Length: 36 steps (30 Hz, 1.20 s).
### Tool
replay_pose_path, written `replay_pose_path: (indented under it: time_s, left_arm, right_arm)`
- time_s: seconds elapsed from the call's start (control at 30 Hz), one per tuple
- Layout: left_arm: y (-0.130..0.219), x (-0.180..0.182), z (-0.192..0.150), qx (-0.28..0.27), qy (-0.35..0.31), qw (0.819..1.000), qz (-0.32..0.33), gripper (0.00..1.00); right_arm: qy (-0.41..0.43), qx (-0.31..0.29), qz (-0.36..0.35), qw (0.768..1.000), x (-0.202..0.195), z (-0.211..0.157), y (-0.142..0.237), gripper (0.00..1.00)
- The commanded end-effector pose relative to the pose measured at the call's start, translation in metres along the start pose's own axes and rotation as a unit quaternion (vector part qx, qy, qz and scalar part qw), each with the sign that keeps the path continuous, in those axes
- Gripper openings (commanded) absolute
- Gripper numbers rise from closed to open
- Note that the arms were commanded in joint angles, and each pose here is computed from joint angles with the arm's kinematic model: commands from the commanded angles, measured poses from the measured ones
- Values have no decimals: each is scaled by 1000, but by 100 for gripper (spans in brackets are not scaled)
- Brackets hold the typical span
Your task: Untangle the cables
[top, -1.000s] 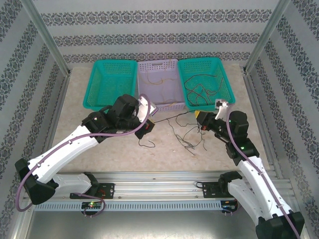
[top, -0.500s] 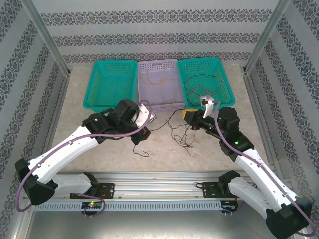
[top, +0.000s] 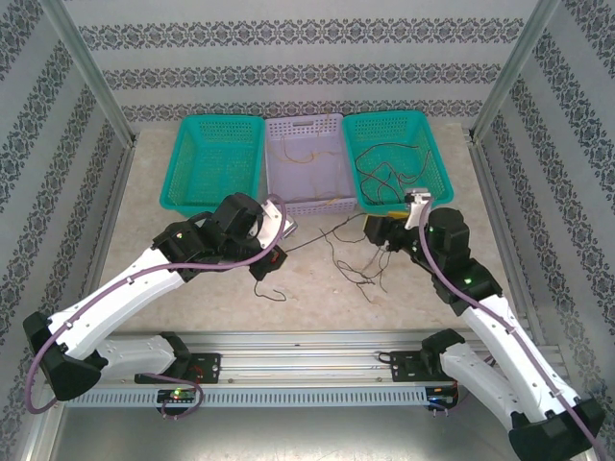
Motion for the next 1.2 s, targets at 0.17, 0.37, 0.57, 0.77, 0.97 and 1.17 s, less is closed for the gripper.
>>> replay_pose_path:
  time_s: [0.17, 0.37, 0.57, 0.77, 0.97, 1.17]
  left_arm:
    - [5, 4, -6, 7, -1, 999, 40, 0]
    - [5, 4, -5, 4, 4, 999, 38, 0]
    - [4, 4, -4, 0, 10, 999, 37, 0]
    - [4, 4, -4, -1, 10, 999, 37, 0]
    - [5, 4, -5, -2, 11, 999, 36, 0]
    - [4, 5, -5, -2, 12, 999, 38, 0]
  right_arm:
    - [-114, 49, 51, 991, -16, 18, 2, 73]
    - [-35, 110, 146, 983, 15, -1, -8, 70]
    - [69, 186, 209, 958, 50, -52, -26, 71]
    - [135, 219, 175, 951, 51, -95, -51, 72]
    - [174, 203, 128, 955, 49, -109, -74, 72]
    - [174, 186, 140, 957, 53, -112, -86, 71]
Point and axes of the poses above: each hand's point on the last joint's axis, 136 mm out from that joint toward the fingers, its own y axis back along the fingers, its own x axis along the line the jaws close on, z = x × y, the point moved 10 cm from there along y, back along the fingers, and after that the axes turned 11 degrees about -y, right-handed, at the moved point
